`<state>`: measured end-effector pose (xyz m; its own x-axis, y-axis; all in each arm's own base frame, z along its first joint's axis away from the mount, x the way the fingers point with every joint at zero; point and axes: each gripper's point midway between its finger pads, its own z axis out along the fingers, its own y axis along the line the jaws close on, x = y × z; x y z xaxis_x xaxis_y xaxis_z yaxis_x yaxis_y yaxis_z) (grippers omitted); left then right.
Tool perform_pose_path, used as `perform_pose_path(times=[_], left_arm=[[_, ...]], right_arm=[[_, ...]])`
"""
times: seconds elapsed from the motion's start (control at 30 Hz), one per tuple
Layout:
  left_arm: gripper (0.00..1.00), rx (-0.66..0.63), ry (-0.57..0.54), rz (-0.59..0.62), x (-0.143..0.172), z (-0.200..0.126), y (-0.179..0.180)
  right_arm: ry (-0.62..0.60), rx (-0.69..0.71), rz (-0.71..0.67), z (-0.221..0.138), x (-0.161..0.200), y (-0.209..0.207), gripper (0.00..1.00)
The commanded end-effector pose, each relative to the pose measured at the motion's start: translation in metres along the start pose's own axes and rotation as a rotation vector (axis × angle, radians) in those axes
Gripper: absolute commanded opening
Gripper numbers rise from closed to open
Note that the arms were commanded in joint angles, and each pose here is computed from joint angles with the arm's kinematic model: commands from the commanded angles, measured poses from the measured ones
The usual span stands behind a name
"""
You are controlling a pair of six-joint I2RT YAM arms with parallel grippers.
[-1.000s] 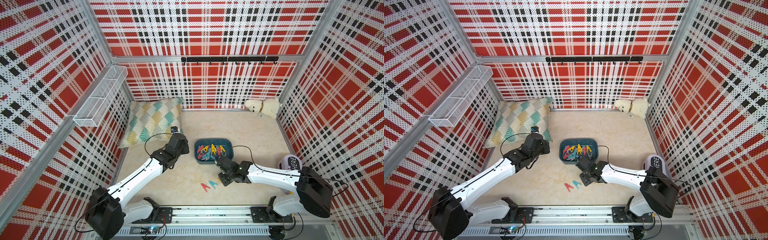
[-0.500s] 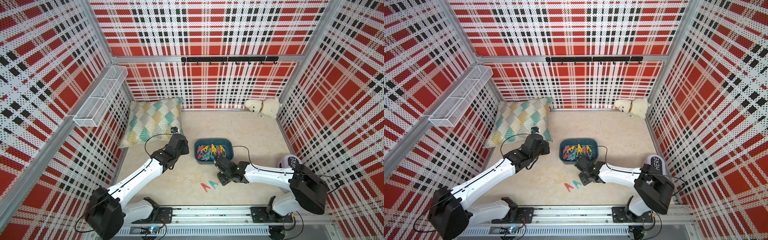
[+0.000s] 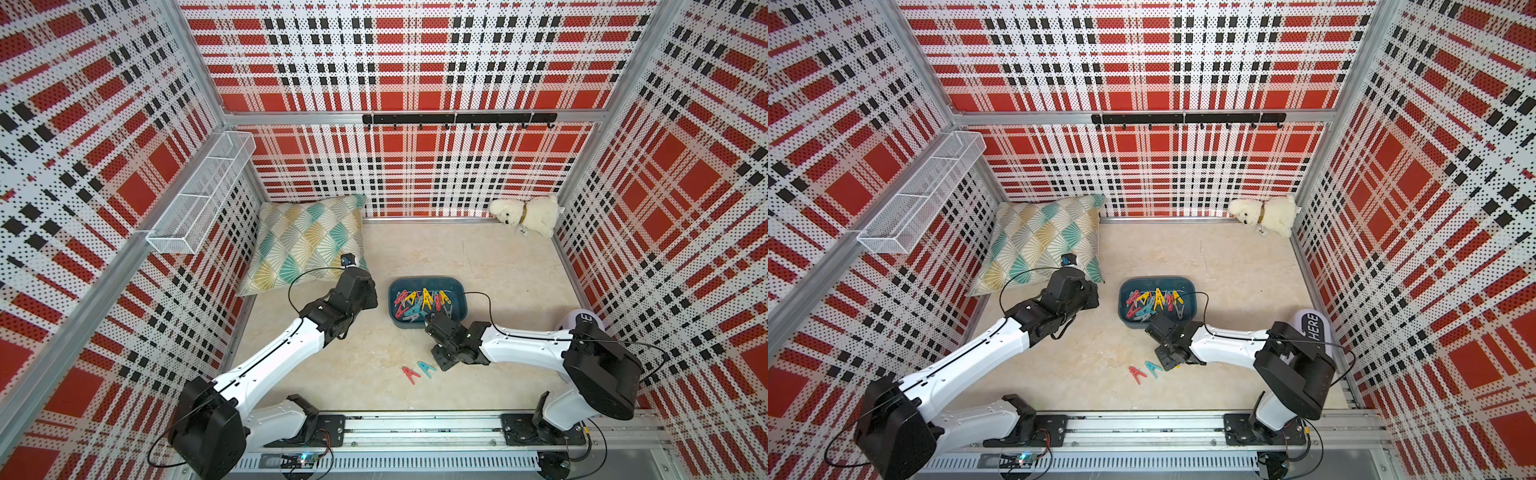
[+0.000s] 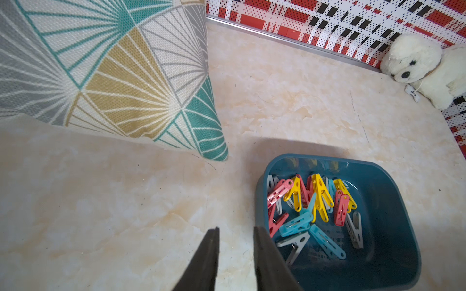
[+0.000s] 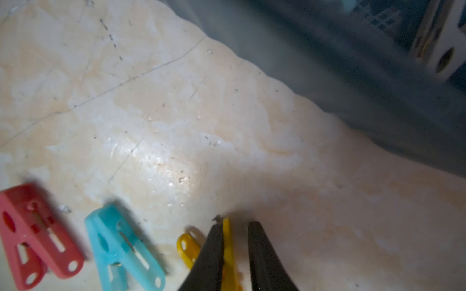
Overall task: Put the clothespins into the storage box
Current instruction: Pick up the clothespin from the center of the board.
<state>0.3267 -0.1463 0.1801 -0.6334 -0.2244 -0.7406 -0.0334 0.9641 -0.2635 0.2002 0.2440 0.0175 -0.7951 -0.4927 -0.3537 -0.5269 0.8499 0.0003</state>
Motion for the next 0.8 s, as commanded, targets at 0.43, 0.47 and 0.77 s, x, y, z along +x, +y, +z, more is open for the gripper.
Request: perform_pose_path(times=[0.43, 0.47, 0.77], left_arm=[[0.30, 0.004, -0.027, -0.015, -0.007, -0.004, 0.002], [0.30, 0.005, -0.028, -0.017, -0.007, -0.004, 0.002], [0.30, 0.009, -0.033, -0.020, -0.008, -0.005, 0.002]], right_arm=[[-0.071, 0.020, 0.018, -0.030, -0.013, -0.007, 0.10], [-0.081, 0.013, 0.020, -0.036, -0.015, -0.006, 0.10], [-0.357, -0.082, 0.047, -0.117, -0.100, -0.002, 0.10]])
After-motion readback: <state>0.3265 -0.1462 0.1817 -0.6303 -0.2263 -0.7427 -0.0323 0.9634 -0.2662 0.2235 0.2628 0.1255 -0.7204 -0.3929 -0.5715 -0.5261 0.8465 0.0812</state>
